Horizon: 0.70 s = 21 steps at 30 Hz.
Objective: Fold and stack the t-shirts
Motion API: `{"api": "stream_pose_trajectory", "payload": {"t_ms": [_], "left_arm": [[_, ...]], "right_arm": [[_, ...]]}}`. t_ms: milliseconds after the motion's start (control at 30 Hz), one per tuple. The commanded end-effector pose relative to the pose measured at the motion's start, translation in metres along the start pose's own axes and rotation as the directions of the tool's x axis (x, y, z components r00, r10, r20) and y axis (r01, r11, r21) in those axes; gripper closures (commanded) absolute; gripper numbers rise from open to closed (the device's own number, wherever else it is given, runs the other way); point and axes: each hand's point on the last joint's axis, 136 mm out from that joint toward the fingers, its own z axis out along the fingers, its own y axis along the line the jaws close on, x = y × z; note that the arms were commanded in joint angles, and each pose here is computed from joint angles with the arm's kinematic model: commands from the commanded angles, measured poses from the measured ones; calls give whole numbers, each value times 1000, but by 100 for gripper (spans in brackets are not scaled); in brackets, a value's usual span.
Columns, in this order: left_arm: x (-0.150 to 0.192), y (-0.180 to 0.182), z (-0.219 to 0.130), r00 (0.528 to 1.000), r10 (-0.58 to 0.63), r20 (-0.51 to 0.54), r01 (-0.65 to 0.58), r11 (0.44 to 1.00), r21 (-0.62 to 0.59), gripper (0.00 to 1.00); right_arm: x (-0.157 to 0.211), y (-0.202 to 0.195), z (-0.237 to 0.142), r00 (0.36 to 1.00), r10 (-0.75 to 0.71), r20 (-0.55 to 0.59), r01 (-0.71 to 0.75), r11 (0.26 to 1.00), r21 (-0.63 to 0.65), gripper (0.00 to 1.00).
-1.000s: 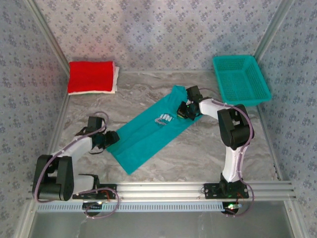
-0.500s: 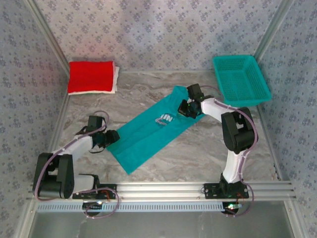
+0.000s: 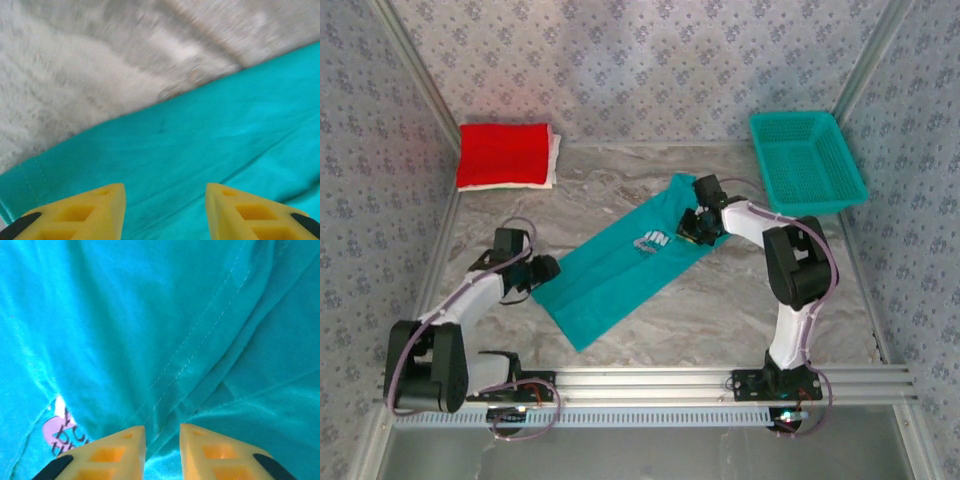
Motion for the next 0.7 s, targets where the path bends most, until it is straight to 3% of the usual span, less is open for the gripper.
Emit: {"api": "stream_pose_trajectory", "payload": {"t_ms": [0,100,200,300,667], "left_arm": [[-25,-29,-26,996,28,79,-33,998,62,54],[-39,-33,-26,993,56,107,-62,997,51,54],[-45,-33,-10,994,85,62,-86,996,27,55],[-45,-30,10,995,99,15,-100,995,13,56],[-20,-6,43,995,64,-77,-66,998,-22,57]], "right_arm": [[-23,8,-41,997,-16,74,18,999,-30,70],[-35,3,-52,994,-3,111,6,1000,-21,68],[-44,-7,-50,993,21,113,-19,1000,-12,68],[-44,-19,-42,997,29,70,-31,999,24,74],[-22,-55,-8,999,42,-21,-39,987,153,76]]}}
